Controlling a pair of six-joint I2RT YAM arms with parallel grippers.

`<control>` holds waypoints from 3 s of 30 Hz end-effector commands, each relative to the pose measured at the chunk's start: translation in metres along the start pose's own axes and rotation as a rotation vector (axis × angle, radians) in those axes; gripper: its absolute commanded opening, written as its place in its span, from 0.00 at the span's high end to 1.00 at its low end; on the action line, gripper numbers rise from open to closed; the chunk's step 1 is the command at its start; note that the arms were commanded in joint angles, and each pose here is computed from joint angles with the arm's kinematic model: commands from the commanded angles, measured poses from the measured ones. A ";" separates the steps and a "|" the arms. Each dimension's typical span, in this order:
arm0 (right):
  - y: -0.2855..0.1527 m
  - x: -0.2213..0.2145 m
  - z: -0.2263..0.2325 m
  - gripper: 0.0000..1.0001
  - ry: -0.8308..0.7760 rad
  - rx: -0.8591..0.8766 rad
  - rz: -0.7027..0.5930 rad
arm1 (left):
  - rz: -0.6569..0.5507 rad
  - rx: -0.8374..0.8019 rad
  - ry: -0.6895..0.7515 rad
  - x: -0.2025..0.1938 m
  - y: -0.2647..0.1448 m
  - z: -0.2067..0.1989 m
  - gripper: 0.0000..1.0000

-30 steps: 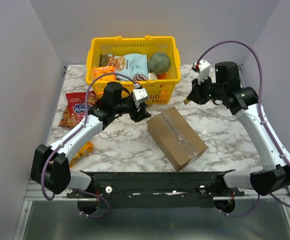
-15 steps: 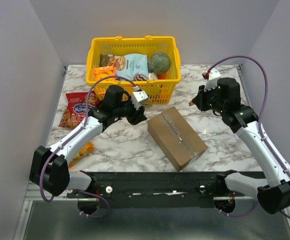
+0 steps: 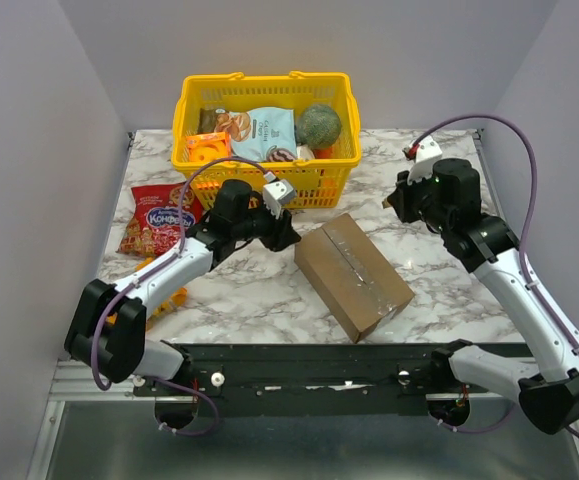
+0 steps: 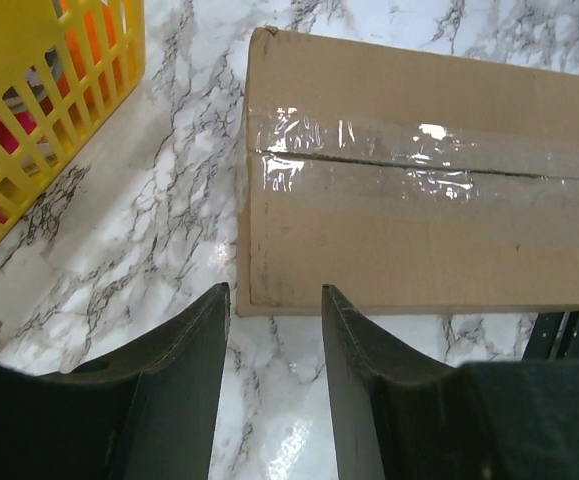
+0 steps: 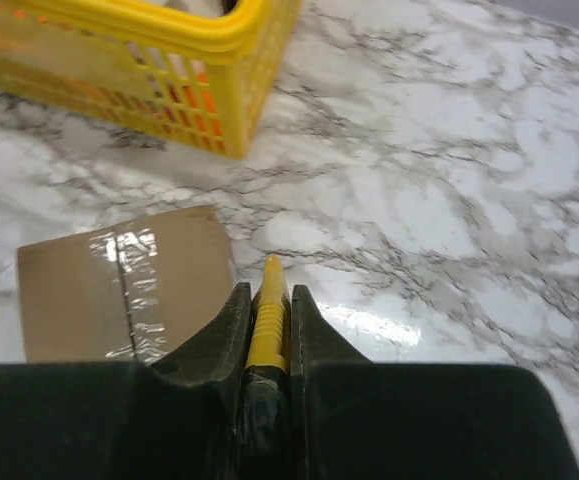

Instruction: Unpack the express box

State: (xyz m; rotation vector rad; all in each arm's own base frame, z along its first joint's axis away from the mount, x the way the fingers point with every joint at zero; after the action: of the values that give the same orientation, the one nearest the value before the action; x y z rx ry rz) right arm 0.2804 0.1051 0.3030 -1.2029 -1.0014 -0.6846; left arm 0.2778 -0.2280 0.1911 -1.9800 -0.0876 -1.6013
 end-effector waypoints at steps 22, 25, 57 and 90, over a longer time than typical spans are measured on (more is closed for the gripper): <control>0.031 -0.023 0.066 1.00 -0.125 0.236 0.007 | -0.082 -0.044 -0.203 -0.006 0.039 0.004 0.43; 0.030 -0.024 0.066 1.00 -0.137 0.238 0.012 | -0.084 -0.048 -0.252 -0.004 0.045 0.006 0.43; 0.043 -0.041 0.003 1.00 -0.434 -0.210 0.078 | -0.041 -0.011 -0.257 -0.035 -0.001 0.017 0.85; 0.009 -0.019 0.109 0.99 -0.413 0.597 0.036 | 0.040 -0.167 -0.178 -0.051 -0.030 -0.039 0.75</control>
State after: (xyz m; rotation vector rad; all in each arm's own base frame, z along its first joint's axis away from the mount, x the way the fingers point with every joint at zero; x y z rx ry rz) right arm 0.2960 0.2062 0.2485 -1.1147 -1.3354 -0.1099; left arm 0.2098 -0.1980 0.1515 -2.1512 0.1032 -1.5060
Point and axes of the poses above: each gripper's point midway between its finger pads, its own y axis out along the fingers, its own z axis along the line the jaws close on, x = y × z, the point moved 5 cm from there along -y, back along the fingers, and after that the axes turned 6 degrees about y, right-handed, at the moved point
